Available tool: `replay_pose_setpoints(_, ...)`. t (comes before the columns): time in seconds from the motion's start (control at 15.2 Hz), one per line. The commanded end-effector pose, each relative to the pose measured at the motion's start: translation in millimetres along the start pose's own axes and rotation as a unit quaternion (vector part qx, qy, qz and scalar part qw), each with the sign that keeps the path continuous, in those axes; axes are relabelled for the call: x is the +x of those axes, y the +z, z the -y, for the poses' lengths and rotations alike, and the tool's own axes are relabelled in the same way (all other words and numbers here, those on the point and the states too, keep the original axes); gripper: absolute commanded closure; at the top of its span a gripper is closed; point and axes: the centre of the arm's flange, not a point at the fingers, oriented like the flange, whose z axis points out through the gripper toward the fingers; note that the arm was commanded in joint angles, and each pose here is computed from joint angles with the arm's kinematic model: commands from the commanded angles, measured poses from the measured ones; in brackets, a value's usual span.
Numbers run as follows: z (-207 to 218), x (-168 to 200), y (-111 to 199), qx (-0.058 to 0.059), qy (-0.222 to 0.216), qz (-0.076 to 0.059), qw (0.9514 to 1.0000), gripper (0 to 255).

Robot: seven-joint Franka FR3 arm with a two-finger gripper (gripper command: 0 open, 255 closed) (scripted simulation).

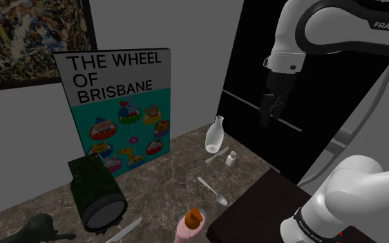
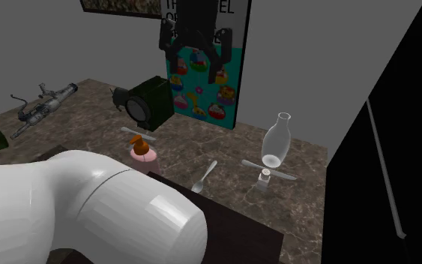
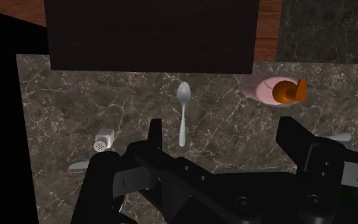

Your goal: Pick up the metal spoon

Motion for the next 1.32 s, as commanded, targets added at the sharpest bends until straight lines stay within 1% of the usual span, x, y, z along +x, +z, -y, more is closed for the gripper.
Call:
replay_pose_setpoints(0.0,0.0,0.0,0.0,0.0,0.0,0.0,1.0,0)
replay_pose_setpoints(1.25,-9.4,104.1,227.1,0.027,0.004,-0.009,0.9996,0)
